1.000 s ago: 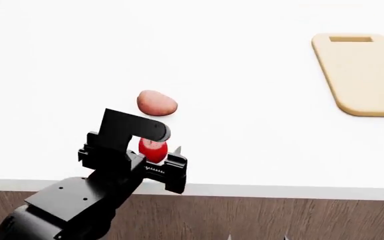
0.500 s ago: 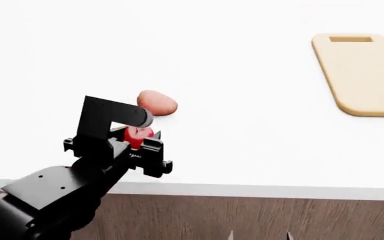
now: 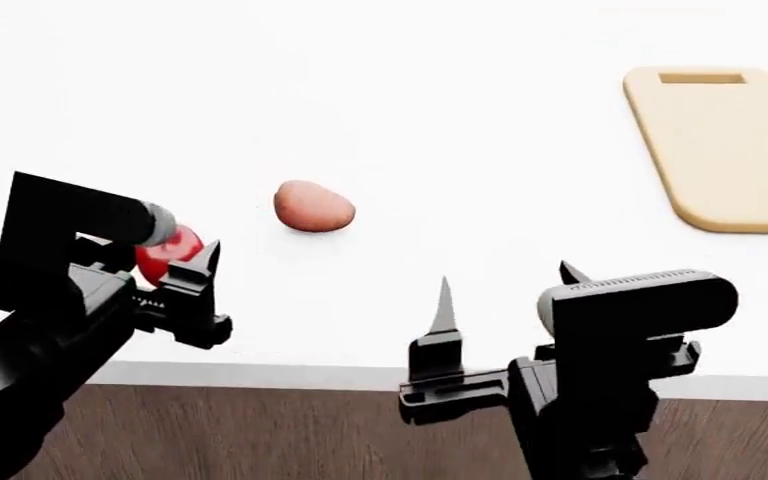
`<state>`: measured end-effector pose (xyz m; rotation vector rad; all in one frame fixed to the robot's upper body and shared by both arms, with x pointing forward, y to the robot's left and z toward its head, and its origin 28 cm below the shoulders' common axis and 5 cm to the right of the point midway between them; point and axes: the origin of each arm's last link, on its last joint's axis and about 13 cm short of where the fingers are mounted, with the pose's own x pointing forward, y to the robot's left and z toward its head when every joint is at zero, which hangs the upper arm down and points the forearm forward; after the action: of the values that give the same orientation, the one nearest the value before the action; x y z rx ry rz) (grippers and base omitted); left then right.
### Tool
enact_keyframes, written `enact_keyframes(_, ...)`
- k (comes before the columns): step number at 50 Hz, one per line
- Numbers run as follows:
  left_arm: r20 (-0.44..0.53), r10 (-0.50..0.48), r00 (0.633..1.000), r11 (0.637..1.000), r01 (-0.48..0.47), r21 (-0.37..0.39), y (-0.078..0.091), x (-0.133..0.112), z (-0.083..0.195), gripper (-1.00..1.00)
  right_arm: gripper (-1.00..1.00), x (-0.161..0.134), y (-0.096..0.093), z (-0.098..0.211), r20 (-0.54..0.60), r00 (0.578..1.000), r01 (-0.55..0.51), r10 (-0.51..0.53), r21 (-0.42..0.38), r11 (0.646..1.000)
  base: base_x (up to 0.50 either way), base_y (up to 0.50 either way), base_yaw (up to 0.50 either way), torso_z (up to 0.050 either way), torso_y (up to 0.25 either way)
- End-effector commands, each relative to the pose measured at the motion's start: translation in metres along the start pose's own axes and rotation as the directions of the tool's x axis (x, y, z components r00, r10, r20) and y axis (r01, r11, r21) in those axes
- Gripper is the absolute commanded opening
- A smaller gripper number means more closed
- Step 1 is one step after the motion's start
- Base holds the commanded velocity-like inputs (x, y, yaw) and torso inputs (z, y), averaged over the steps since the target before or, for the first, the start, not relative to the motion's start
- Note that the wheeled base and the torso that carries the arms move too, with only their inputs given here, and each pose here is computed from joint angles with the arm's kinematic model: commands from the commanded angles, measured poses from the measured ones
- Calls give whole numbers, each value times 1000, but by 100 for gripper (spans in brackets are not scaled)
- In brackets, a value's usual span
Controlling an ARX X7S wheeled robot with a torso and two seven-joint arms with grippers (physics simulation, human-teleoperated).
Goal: Place the cherry and the sweet potato on separate cutting boards.
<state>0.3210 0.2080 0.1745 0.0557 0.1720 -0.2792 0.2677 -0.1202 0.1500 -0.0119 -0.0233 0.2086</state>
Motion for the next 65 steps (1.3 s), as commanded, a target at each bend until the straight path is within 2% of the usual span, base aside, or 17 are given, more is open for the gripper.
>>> enact_keyframes(1,36,30,999,1000,-30,-1,17,-14,19,-100,100,16,-16,37,-25,995,-95,95,6,995,0,0,0,0,0)
enact_keyframes(4,34,35,999,999,-35,-5,17,-14,17,-100,100,14,-16,41,-14,994,-109,109,33,993,72,21,0,0,0)
enact_keyframes(15,16,46,999,999,-46,13,24,-16,13,-100,100,17,-19,39,-62,988,-137,139,37,990,330,127,0,0,0)
enact_keyframes(26,14,34,999,999,-34,11,19,-22,9,-100,100,16,-24,36,-52,989,-134,137,57,989,438,289,0,0,0)
enact_keyframes(31,6,33,999,999,-33,18,18,-24,7,-100,100,17,-27,34,-95,980,-170,175,60,984,500,197,0,0,0)
enact_keyframes(39,6,37,999,999,-37,24,19,-26,10,-100,100,20,-33,35,-101,980,-165,169,53,985,489,165,0,0,0)
enact_keyframes(41,4,36,999,999,-36,25,18,-25,9,-100,100,20,-34,34,-165,968,-190,190,16,982,0,0,0,0,8)
enact_keyframes(45,1,31,1000,999,-31,26,18,-25,9,-100,100,19,-38,47,-248,922,-295,296,45,955,0,0,0,0,0)
enact_keyframes(49,-1,31,1000,999,-31,28,17,-24,9,-100,100,21,-44,64,-303,899,-337,316,-21,941,0,0,0,0,0)
enact_keyframes(51,-2,32,999,999,-32,27,17,-24,8,-100,100,26,-43,69,-367,860,-393,355,-33,919,0,0,0,0,0)
enact_keyframes(54,-8,35,999,999,-35,25,17,-24,7,-100,100,27,-39,80,-384,823,-461,419,-19,887,0,0,0,0,0)
enact_keyframes(55,-9,36,999,999,-36,27,18,-24,7,-100,100,28,-39,79,-397,805,-478,440,4,878,0,0,0,0,0)
enact_keyframes(56,-8,36,999,999,-36,27,18,-24,7,-100,100,30,-38,77,-427,791,-488,439,-7,873,0,0,0,0,0)
enact_keyframes(65,-11,31,999,999,-30,25,17,-25,5,-100,100,48,-34,59,-519,723,-532,456,2,847,0,0,0,0,0)
